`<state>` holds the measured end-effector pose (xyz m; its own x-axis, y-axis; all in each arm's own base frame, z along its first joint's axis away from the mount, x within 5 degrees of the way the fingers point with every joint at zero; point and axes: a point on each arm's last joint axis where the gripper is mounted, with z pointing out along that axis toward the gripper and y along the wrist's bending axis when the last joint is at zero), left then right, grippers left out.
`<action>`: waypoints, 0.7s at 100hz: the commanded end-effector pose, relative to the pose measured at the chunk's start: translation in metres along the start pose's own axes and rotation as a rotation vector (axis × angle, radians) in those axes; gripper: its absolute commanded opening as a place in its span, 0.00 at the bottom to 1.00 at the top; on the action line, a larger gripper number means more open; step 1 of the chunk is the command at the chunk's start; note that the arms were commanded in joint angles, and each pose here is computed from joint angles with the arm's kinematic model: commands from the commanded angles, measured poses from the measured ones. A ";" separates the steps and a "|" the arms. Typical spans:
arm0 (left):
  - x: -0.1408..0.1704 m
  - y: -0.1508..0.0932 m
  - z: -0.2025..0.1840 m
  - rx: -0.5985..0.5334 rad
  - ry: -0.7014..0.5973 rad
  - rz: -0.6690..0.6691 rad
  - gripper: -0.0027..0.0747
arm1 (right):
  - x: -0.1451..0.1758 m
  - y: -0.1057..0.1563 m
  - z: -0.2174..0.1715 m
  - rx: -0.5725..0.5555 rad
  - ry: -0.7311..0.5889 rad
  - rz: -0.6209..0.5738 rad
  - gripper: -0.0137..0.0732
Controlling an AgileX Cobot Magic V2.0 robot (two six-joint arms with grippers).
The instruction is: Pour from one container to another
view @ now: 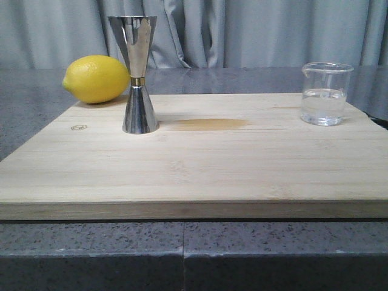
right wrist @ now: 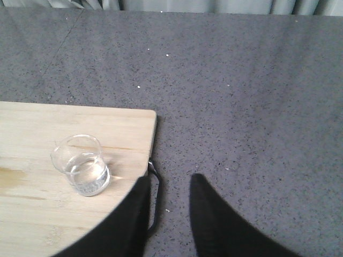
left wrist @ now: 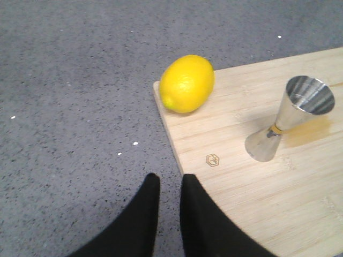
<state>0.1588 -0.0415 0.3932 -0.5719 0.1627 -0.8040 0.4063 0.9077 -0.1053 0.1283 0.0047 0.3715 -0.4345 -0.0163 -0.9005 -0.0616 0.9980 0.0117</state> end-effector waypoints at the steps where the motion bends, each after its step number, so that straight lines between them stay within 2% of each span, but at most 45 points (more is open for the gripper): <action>1: -0.016 -0.005 0.001 0.060 -0.088 0.050 0.39 | -0.017 -0.001 -0.002 0.014 -0.100 -0.024 0.59; 9: -0.018 -0.005 0.008 0.090 -0.086 0.074 0.70 | -0.017 -0.002 0.000 0.020 -0.102 -0.031 0.77; 17: -0.021 -0.004 0.013 0.105 -0.102 0.076 0.97 | -0.018 -0.003 0.002 0.031 -0.099 -0.044 0.85; 32: -0.025 0.000 0.018 0.084 -0.130 0.063 0.86 | -0.019 -0.003 0.003 0.033 -0.103 -0.045 0.85; 45: -0.030 -0.002 0.022 0.119 -0.161 0.023 0.83 | -0.019 -0.003 0.003 0.034 -0.107 -0.047 0.85; 62: -0.026 -0.007 0.034 0.204 -0.224 0.207 0.83 | -0.018 -0.004 0.004 0.041 -0.105 -0.056 0.85; 70: -0.018 -0.010 0.041 0.255 -0.248 0.245 0.82 | -0.017 -0.004 0.005 0.045 -0.101 -0.062 0.85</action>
<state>0.1948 -0.0628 0.3791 -0.3701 0.2763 -0.8870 0.6493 0.7598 -0.0342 0.1372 0.0021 0.3702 -0.4293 -0.0536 -0.9016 -0.0536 0.9980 -0.0338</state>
